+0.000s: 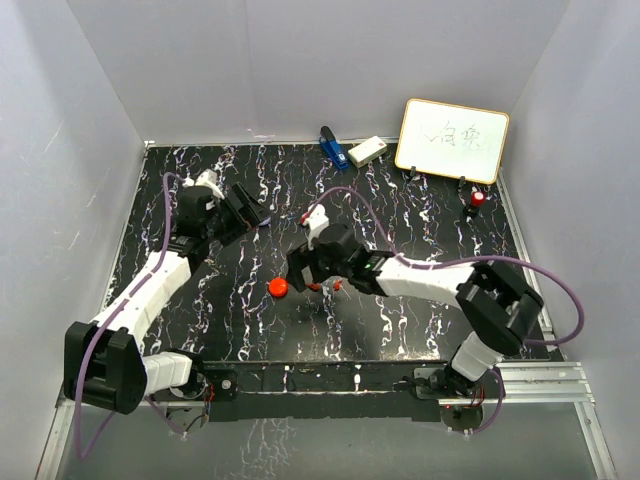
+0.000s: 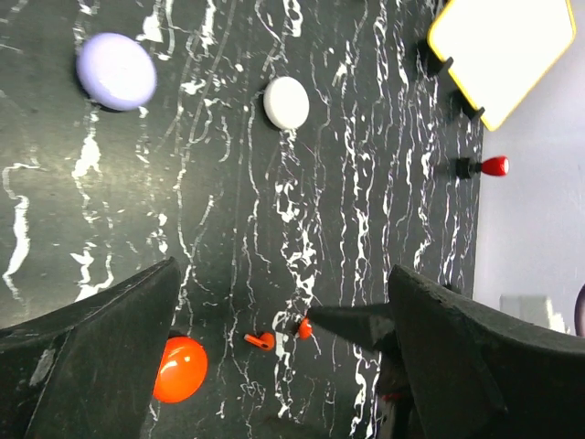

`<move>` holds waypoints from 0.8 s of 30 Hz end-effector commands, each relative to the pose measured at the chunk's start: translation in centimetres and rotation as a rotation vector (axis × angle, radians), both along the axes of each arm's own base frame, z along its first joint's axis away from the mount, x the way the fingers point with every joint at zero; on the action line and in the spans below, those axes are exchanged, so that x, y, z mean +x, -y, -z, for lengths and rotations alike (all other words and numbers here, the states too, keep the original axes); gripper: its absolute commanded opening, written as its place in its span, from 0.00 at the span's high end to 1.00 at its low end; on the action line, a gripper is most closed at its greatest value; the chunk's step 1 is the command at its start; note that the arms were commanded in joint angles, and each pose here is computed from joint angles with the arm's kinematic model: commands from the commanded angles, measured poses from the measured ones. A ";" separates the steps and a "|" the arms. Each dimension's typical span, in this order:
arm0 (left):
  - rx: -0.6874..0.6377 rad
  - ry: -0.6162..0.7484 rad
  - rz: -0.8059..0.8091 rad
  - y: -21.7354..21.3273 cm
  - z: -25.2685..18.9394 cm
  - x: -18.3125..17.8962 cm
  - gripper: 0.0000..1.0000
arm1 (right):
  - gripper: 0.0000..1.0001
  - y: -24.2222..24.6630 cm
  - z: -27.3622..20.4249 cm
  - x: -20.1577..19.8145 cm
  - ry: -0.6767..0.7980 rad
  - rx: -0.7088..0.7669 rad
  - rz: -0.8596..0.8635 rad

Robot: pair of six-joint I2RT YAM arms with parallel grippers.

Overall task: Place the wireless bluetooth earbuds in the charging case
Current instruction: Place the charging case at the center of the board, then pick up the charging case at the center of the board.

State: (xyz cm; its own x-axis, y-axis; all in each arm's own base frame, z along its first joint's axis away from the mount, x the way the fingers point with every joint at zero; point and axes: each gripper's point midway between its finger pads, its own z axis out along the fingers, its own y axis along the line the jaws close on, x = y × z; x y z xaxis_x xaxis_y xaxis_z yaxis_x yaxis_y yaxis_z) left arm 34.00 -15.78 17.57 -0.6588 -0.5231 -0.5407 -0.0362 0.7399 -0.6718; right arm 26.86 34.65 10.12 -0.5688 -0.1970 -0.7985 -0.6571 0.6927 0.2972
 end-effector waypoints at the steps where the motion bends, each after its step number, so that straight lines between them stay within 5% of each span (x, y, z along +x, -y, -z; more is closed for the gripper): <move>1: -0.016 -0.015 -0.051 -2.4 -0.7 -0.4 0.05 | 0.08 -3.4 -2.2 0.5 0.110 -0.027 -0.016; 24: -0.150 -0.052 -0.116 -6.2 0.5 -0.7 0.05 | 0.06 -8.1 4.7 0.2 0.121 -0.263 -0.080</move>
State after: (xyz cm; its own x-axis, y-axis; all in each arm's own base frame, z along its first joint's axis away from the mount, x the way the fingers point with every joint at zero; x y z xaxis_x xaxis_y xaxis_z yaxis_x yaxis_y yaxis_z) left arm 33.93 -9.11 16.38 -0.6067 -0.6650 -0.4355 -0.1825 0.6498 -0.7379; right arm 25.59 41.19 3.54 -0.4858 -0.4759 -0.7332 -0.7388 0.6718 0.0535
